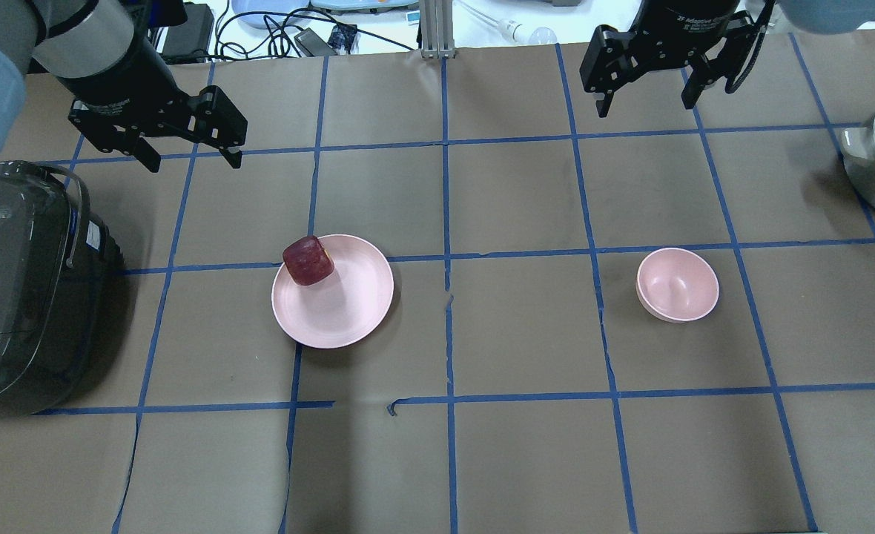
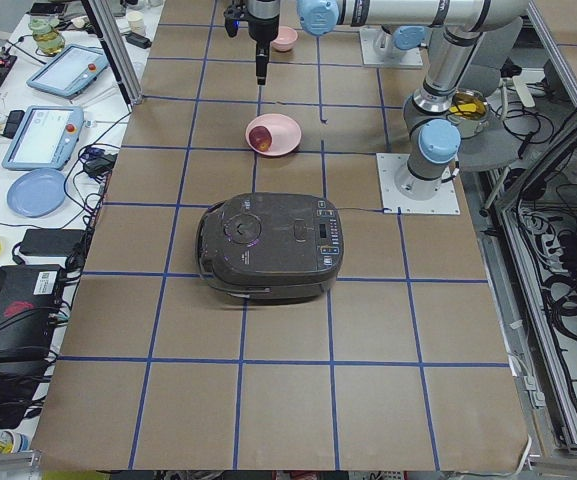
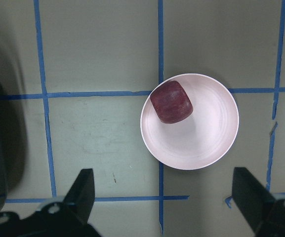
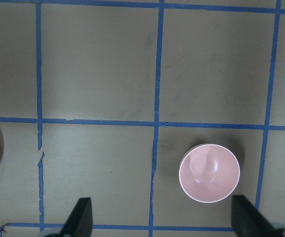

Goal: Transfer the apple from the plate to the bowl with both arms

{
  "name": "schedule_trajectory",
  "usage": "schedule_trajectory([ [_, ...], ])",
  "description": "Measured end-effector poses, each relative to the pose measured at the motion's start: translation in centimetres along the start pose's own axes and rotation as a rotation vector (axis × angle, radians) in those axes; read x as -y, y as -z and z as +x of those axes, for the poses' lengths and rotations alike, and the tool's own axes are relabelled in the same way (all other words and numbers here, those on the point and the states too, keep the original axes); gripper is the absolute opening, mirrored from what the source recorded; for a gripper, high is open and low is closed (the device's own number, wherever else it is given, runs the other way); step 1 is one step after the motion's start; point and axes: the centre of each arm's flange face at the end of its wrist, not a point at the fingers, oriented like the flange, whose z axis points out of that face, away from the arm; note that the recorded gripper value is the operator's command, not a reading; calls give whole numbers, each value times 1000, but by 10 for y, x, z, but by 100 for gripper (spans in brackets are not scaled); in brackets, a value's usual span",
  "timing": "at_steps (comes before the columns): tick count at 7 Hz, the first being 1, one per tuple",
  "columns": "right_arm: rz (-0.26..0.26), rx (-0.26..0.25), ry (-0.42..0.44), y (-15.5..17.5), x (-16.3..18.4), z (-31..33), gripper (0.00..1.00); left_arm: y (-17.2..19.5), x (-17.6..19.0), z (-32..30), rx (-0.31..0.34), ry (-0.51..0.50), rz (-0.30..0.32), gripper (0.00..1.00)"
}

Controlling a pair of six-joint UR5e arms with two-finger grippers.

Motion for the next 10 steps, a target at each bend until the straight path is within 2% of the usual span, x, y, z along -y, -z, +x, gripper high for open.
schedule_trajectory([
  [3,0,3,0,0,0,0,100,-5,4,3,-35,2,1,100],
  [10,0,3,0,0,0,0,100,-1,3,-2,-1,-17,7,100],
])
